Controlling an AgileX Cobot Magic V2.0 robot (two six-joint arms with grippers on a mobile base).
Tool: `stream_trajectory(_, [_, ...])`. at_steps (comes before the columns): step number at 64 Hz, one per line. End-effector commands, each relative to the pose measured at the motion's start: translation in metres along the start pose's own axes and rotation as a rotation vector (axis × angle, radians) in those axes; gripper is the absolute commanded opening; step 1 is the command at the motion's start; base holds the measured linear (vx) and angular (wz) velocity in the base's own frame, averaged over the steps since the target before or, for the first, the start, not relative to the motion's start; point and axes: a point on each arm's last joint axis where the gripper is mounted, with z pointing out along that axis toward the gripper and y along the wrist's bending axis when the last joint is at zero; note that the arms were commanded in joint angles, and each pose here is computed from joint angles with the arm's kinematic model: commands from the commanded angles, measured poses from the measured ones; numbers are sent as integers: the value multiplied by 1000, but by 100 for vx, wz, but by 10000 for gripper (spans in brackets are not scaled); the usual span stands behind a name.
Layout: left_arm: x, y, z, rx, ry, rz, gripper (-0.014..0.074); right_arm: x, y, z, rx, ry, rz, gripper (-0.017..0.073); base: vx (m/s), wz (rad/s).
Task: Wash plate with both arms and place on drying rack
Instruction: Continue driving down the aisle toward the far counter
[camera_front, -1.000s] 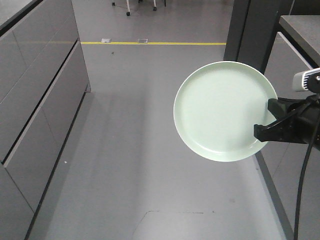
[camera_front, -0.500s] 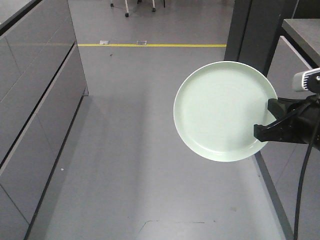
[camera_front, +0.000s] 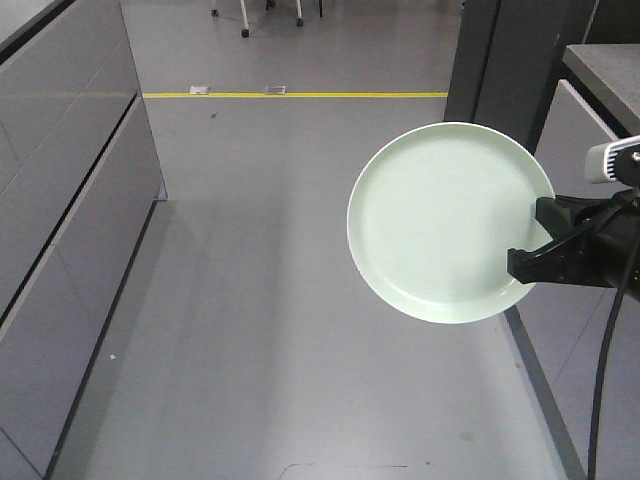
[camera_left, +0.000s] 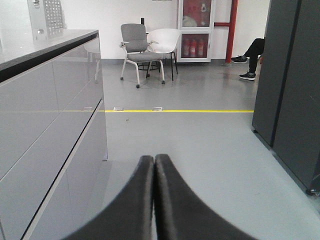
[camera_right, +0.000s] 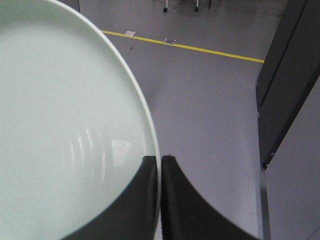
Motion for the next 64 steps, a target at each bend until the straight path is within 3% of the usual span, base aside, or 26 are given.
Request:
stream_trajectory(1, [-2, 0, -1, 10, -69, -11, -6, -19, -3, -7, 20, -126, 1, -10, 13, -4])
stream_trajectory(64, [-2, 0, -1, 10, -69, -11, -6, -19, -3, -7, 20, -126, 1, -10, 13, -3])
